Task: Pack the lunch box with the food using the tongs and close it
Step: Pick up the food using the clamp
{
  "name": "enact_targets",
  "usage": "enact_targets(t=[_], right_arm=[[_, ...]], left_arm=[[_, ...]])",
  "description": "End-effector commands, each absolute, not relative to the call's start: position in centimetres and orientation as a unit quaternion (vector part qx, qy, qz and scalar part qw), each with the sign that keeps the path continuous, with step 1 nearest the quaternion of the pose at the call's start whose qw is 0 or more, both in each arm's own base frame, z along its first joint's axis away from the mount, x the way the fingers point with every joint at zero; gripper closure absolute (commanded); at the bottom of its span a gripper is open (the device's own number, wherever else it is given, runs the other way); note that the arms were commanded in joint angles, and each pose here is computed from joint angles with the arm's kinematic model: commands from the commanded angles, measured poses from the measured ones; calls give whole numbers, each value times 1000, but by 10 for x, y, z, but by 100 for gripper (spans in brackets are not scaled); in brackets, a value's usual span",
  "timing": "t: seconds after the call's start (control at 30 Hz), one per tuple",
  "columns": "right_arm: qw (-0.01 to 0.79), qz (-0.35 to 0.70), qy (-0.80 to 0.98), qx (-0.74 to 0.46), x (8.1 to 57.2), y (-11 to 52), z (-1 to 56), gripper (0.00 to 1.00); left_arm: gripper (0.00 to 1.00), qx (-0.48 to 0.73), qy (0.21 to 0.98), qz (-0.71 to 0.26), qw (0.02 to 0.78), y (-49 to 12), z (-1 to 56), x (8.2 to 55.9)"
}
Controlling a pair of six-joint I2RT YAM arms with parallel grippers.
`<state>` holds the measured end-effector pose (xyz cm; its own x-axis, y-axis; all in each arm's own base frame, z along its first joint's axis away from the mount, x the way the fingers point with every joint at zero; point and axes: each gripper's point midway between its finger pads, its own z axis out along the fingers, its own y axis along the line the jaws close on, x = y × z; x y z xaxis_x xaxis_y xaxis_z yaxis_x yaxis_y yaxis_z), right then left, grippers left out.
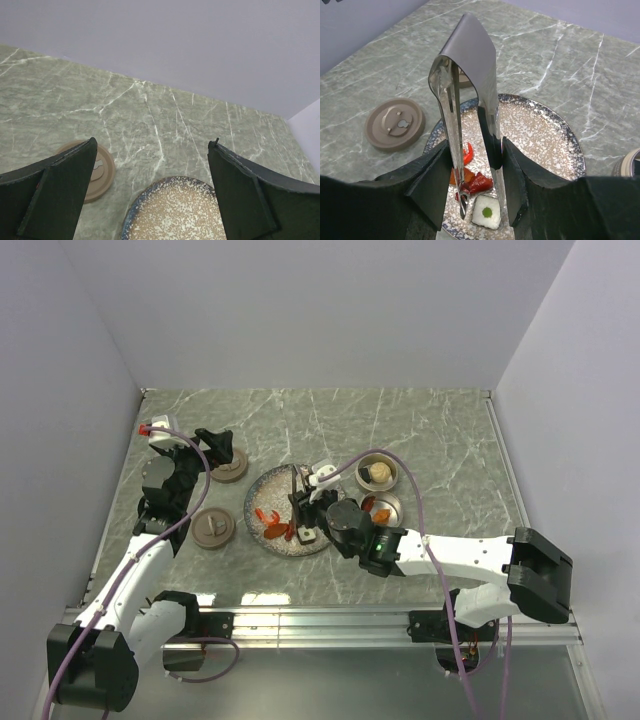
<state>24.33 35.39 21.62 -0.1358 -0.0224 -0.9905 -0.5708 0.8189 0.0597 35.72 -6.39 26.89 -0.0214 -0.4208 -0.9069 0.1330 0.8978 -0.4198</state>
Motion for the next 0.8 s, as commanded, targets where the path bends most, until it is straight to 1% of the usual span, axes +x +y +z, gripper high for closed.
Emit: enact_targets(t=[0.0, 0.5, 0.77], right_arm=[[652, 236, 698, -180, 244, 356, 254, 50], [675, 235, 679, -168, 240, 347, 274, 50], [655, 231, 696, -182, 241, 361, 253, 50]], left_arm=[[1, -103, 663, -206, 712, -63, 287, 354], [1, -103, 663, -207, 713, -63, 287, 355], [1, -103, 663, -207, 712, -63, 287, 355]])
